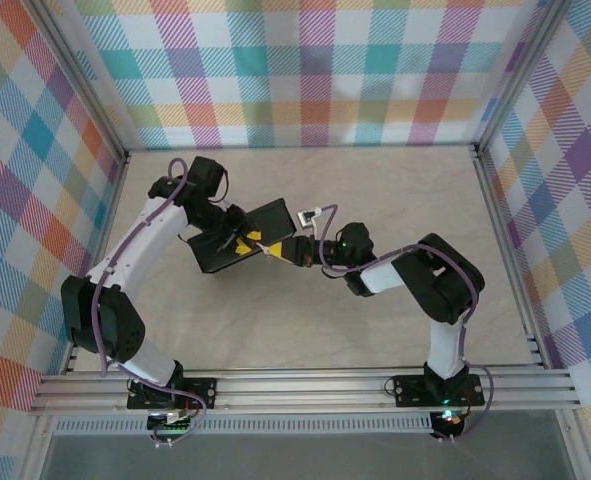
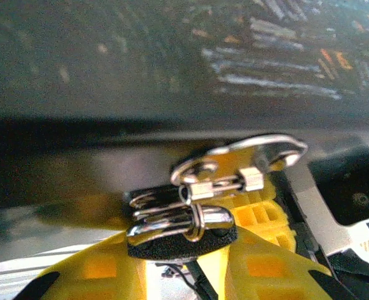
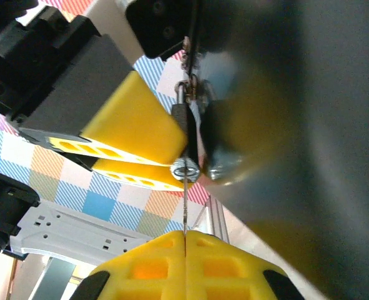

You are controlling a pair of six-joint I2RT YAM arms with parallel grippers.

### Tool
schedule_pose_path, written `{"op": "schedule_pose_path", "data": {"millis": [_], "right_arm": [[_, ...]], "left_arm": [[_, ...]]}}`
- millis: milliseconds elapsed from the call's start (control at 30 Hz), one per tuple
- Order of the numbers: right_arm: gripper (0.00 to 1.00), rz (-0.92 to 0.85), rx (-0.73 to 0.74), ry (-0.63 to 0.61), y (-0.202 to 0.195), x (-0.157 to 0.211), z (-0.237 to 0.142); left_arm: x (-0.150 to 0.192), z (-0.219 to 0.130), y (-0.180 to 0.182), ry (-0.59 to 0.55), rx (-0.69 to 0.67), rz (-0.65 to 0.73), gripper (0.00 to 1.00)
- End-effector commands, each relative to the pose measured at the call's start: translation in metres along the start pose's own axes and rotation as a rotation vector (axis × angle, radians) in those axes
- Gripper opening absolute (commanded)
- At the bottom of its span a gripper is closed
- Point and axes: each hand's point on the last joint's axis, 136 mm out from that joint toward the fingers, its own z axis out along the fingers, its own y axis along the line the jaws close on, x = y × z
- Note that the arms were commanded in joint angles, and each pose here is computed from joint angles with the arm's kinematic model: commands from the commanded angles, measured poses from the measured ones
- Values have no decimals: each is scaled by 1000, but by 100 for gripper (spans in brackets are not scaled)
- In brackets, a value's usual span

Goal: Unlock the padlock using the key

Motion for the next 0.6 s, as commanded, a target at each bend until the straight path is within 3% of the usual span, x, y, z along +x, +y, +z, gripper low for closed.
{"op": "schedule_pose_path", "data": {"millis": [0,567], "right_arm": [[0,-55,-58,-31,21,-17,9],[0,-13,-4,-28,2,3,-3]], "left_arm": [[21,-18,-14,37,76,66,0],[1,-25,-16,-14,109,-6,0]]}}
